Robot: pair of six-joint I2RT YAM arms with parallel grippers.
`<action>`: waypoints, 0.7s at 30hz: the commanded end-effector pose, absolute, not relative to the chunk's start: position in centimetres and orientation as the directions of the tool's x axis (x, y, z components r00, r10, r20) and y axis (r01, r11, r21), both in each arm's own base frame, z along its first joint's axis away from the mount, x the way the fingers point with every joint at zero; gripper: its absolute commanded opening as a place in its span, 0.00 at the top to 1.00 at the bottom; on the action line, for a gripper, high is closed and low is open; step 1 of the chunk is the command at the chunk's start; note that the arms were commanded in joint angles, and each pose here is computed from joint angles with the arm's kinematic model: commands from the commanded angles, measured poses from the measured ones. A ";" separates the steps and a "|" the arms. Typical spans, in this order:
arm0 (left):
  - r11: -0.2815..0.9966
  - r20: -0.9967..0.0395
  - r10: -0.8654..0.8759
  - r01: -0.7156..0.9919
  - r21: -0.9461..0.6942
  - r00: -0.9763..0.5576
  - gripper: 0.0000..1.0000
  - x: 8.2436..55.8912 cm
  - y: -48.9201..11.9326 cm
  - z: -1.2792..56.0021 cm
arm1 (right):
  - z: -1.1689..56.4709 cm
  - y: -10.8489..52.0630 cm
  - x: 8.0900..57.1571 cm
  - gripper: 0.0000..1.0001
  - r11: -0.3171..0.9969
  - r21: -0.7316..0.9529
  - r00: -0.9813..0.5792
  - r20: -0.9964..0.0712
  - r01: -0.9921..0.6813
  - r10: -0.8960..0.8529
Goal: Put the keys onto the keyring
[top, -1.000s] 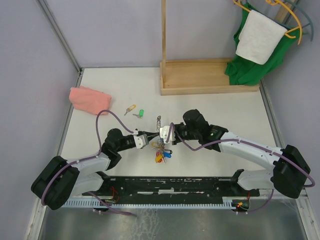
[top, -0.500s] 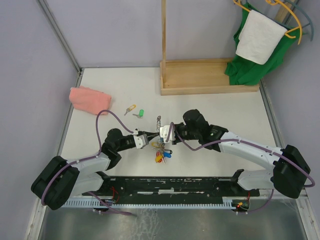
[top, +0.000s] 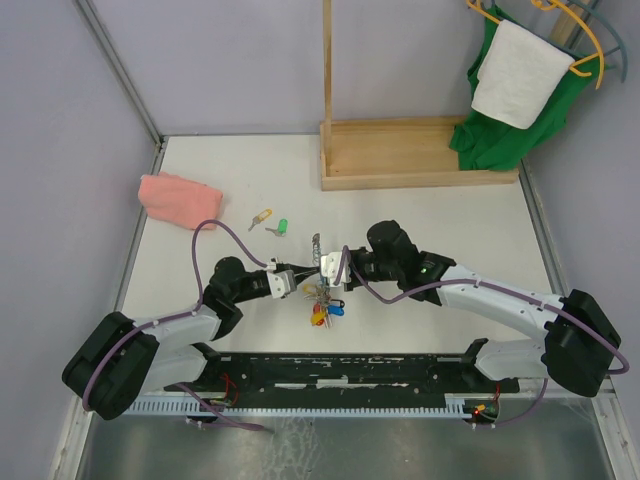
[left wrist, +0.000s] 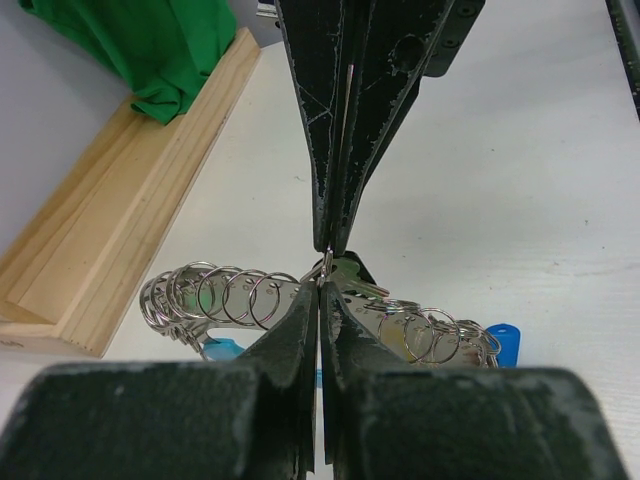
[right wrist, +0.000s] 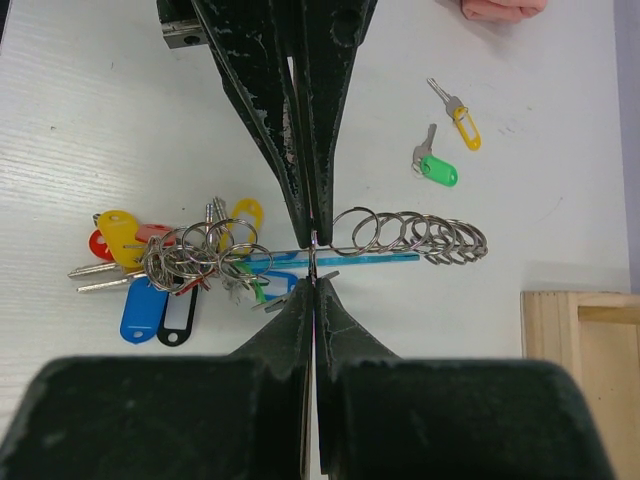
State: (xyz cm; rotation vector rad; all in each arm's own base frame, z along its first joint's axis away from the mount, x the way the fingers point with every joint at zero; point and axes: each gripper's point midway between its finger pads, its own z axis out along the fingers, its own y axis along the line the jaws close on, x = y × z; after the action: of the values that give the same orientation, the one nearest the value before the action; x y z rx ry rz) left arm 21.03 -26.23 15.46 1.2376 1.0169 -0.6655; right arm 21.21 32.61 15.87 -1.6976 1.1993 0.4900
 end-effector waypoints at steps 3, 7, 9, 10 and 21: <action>0.234 -0.881 0.041 0.852 0.468 0.472 0.97 20.8 -26.9 18.1 | 19.7 33.9 20.5 0.99 -0.034 -0.518 0.493 -0.789 -0.855 -0.365; 0.258 -0.898 0.068 0.862 0.436 0.434 0.97 21.4 -26.7 17.8 | 20.0 34.2 20.6 0.99 -0.033 -0.514 0.489 -0.793 -0.857 -0.363; 0.273 -0.903 0.087 0.861 0.428 0.421 0.97 21.7 -26.6 17.5 | 19.9 34.4 20.7 0.99 -0.035 -0.507 0.483 -0.796 -0.861 -0.364; 0.275 -0.903 0.094 0.860 0.429 0.420 0.97 21.8 -26.5 17.5 | 19.9 34.5 20.7 0.99 -0.036 -0.504 0.481 -0.798 -0.863 -0.364; 0.329 -0.919 0.025 0.865 0.379 0.393 0.97 21.6 -26.5 19.4 | 18.7 34.8 20.9 0.99 -0.069 -0.468 0.453 -0.794 -0.881 -0.404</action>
State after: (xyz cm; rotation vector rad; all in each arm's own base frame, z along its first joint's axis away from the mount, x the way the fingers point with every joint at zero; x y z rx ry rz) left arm 21.16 -26.02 14.90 1.2115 1.1113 -0.6789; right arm 20.93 33.31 16.23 -1.6934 1.2030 0.5409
